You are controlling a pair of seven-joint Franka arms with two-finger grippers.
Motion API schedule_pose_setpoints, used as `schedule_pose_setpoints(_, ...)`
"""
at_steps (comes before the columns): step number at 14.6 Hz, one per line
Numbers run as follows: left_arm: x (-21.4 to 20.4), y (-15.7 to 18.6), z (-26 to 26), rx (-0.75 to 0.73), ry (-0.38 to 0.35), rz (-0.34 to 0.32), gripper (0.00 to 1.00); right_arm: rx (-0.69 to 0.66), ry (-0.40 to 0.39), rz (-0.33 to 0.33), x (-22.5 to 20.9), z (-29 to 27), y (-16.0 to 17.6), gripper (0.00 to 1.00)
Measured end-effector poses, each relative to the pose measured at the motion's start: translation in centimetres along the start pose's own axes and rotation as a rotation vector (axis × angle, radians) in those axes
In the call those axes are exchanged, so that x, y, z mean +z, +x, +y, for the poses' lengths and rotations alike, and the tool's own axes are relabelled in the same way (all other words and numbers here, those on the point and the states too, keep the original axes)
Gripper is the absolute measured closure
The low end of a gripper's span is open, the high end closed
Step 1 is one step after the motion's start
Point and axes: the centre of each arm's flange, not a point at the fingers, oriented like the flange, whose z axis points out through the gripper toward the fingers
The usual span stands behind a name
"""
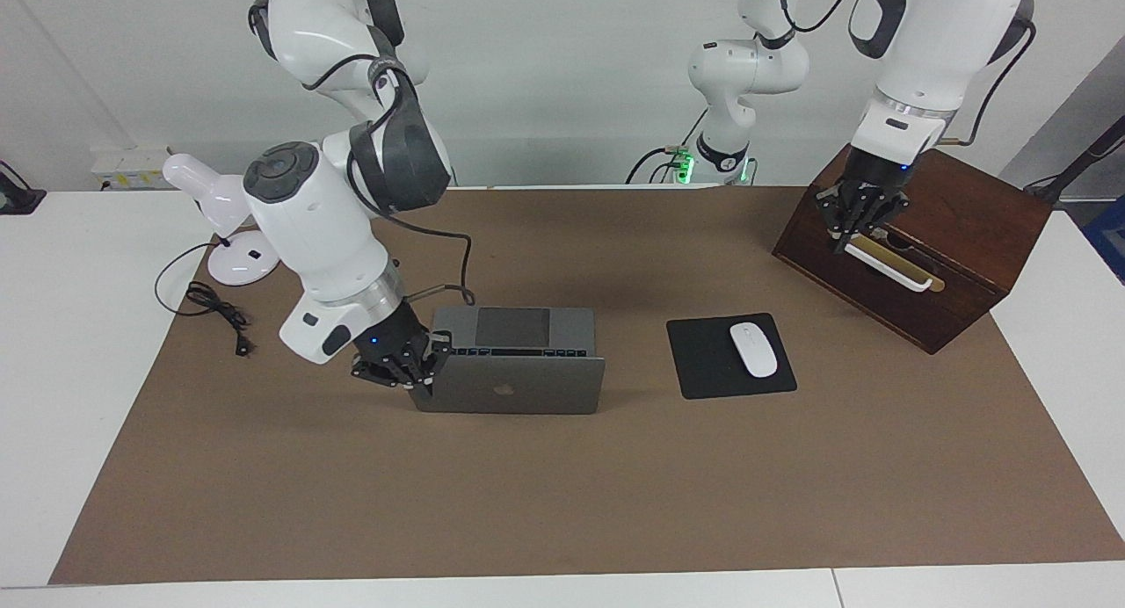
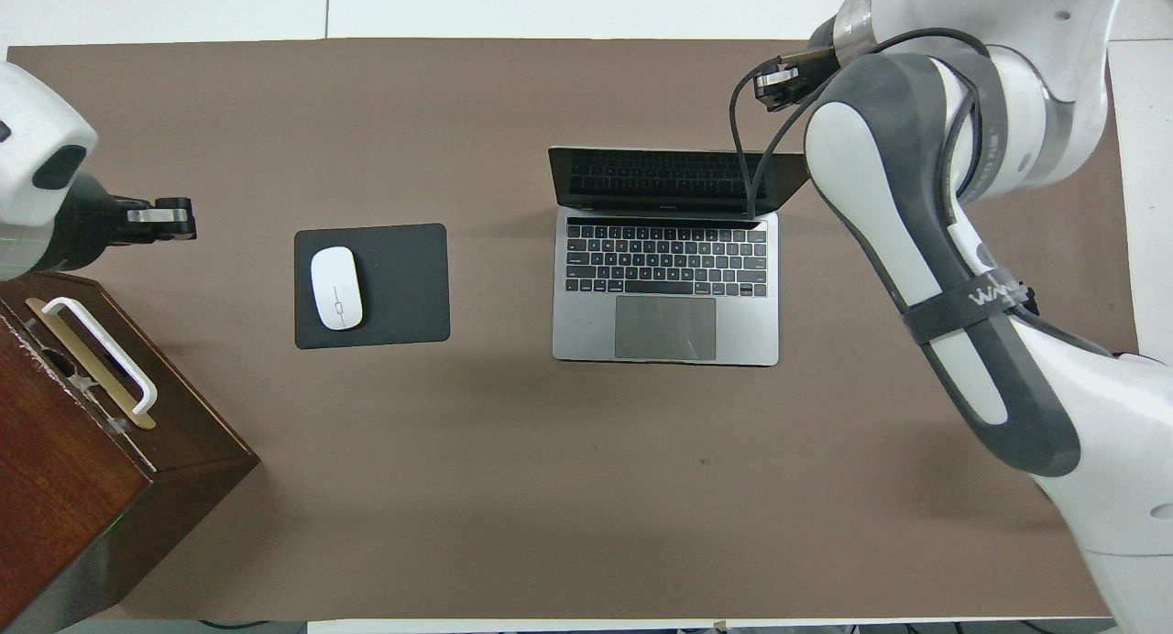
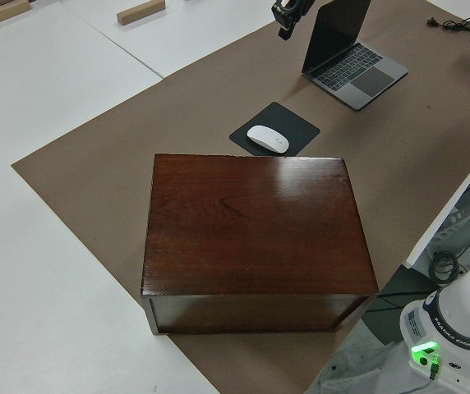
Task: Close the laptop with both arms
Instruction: 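Reach the left gripper to the laptop's near corner while the right gripper holds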
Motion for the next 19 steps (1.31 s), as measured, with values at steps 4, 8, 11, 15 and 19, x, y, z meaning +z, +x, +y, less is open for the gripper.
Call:
schedule_pose_setpoints(4, 3.0, -2.3, 3.7, 0.051, -0.057, 0.131, 0.99, -0.010, -0.001, -0.036, 1.9, -0.8, -0.7, 0.99)
schedule_pose_setpoints(8, 5.0, -4.8, 6.7, 0.109, -0.083, 0.182, 0.99, -0.009, -0.001, -0.040, 2.0, -0.8, -0.8, 0.99)
schedule_pose_setpoints(11, 6.6, -6.1, 8.8, 0.148, -0.106, 0.241, 0.99, -0.008, -0.001, -0.046, 2.2, -0.7, -1.0, 0.99)
schedule_pose_setpoints(15, 11.0, -9.9, 12.2, 0.223, -0.138, 0.279, 0.99, -0.008, -0.002, -0.051, 2.4, -0.7, -1.1, 0.99)
schedule_pose_setpoints(19, 14.1, -13.7, 14.7, 0.281, -0.171, 0.312, 0.99, -0.006, -0.003, -0.051, 2.7, -0.6, -1.4, 0.99)
